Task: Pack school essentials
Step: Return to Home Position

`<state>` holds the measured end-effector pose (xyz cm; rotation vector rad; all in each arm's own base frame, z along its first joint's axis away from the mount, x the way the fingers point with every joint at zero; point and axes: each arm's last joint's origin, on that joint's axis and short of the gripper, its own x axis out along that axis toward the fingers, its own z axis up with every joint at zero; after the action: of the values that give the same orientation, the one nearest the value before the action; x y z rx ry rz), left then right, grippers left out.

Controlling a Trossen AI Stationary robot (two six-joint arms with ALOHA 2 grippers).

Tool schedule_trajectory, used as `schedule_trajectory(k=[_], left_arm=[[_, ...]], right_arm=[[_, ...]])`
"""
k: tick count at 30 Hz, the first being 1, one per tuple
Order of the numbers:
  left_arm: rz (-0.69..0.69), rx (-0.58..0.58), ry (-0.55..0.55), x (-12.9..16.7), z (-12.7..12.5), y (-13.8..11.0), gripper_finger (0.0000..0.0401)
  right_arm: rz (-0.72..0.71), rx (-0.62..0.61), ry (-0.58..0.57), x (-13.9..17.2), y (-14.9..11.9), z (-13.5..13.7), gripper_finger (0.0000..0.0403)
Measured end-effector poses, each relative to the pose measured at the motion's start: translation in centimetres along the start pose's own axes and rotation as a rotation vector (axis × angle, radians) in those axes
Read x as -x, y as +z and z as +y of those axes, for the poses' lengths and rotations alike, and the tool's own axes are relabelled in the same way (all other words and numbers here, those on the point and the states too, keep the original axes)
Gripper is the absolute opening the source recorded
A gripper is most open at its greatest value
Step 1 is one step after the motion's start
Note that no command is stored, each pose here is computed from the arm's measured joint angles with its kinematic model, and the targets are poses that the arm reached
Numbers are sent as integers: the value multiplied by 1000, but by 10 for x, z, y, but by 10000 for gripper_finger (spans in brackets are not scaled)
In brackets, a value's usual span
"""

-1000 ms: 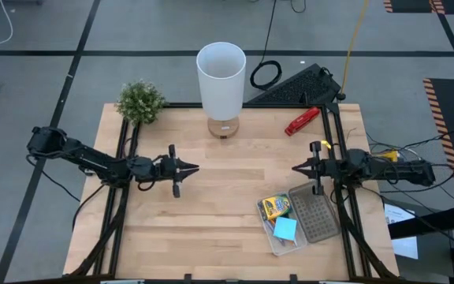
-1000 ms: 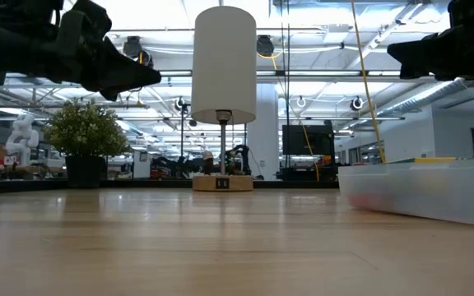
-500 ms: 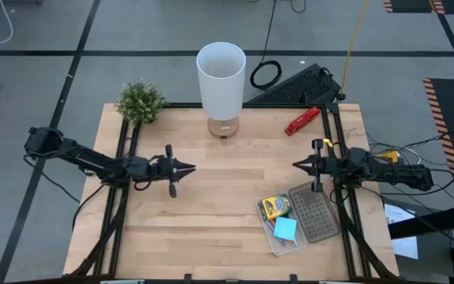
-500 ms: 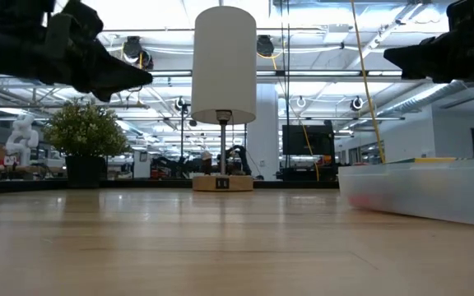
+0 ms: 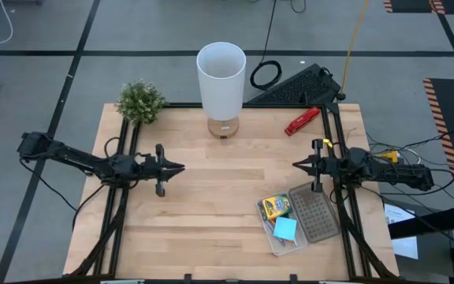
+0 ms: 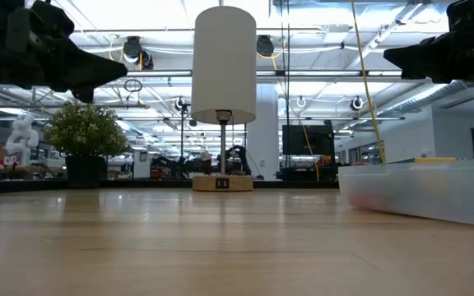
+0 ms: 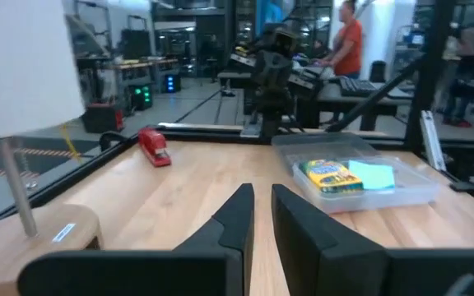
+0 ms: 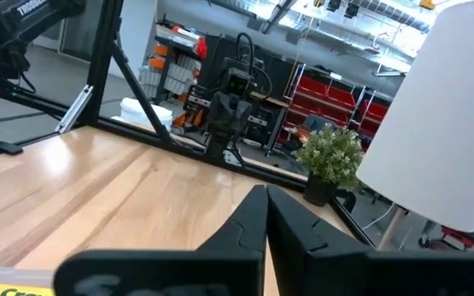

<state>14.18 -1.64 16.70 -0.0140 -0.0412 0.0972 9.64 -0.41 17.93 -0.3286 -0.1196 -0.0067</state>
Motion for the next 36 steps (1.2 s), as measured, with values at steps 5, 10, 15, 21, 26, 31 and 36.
schedule_trajectory(k=[5, 10, 15, 21, 26, 31, 36], left_arm=[[-50, -48, -42, 4, 0, 7, 25], [-86, -77, -75, 9, 1, 12, 5], [-73, -87, -65, 14, 5, 12, 3], [-7, -99, -145, 21, 6, 7, 2], [0, -106, -197, 26, 7, 6, 4], [44, -104, -222, 30, 8, 2, 2], [132, -78, -222, 33, 9, -6, 4]], right_arm=[[0, -1, 0, 0, 0, 0, 0], [0, -1, 1, 0, 0, 0, 0], [0, -1, 1, 0, 0, 0, 0], [0, -1, 1, 0, 0, 0, 0], [0, -1, 1, 0, 0, 0, 0], [0, -1, 1, 0, 0, 0, 0], [0, -1, 1, 0, 0, 0, 0]])
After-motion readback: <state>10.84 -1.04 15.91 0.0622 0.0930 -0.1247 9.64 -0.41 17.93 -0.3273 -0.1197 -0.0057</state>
